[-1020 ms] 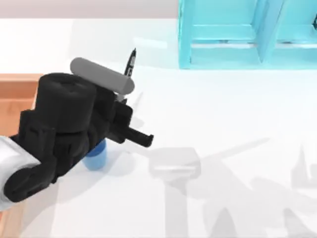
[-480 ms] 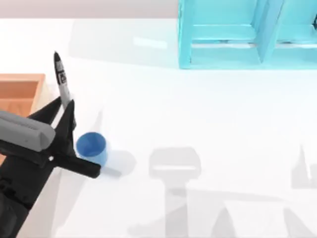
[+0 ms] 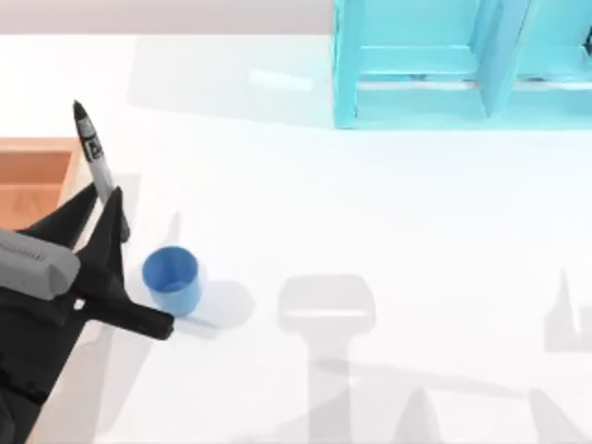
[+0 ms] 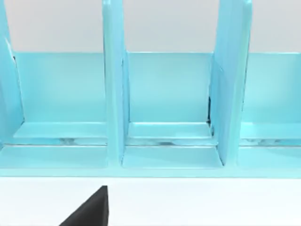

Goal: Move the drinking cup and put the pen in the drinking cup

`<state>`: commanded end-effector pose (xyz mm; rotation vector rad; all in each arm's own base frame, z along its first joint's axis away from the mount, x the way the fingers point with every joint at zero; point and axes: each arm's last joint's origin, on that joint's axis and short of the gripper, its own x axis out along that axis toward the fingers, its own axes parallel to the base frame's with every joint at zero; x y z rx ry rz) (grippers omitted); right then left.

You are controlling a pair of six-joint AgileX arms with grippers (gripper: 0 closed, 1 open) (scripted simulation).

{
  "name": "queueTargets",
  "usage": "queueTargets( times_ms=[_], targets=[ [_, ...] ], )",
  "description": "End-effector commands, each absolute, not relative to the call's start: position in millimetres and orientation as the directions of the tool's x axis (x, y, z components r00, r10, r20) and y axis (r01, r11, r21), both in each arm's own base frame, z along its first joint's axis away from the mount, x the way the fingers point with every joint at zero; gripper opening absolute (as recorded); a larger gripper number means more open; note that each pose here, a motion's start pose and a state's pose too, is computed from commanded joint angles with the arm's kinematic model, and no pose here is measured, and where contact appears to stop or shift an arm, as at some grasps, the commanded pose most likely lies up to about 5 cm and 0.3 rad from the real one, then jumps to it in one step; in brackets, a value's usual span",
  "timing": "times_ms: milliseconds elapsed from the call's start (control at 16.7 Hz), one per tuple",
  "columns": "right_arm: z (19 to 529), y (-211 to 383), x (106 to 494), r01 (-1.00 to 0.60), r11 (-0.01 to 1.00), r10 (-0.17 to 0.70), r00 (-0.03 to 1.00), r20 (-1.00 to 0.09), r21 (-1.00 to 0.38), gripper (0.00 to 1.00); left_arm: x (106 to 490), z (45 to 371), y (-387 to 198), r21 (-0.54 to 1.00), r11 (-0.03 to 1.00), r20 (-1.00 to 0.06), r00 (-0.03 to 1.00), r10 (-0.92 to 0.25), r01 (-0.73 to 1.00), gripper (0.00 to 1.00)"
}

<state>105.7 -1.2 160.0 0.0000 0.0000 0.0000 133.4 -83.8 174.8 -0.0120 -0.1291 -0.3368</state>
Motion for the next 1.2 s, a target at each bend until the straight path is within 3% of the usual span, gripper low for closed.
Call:
queueTargets(
  times_ms=[1080, 1200],
  targets=[
    [160, -1, 106, 0.000, 1.000, 0.000, 1.000, 0.000, 0.000, 1.00, 174, 163, -97, 0.007, 0.945, 0.133, 0.936, -0.326, 0.328, 0.00],
    [160, -1, 106, 0.000, 1.000, 0.000, 1.000, 0.000, 0.000, 1.00, 174, 163, -97, 0.007, 0.945, 0.133, 0.936, -0.326, 0.328, 0.15]
  ],
)
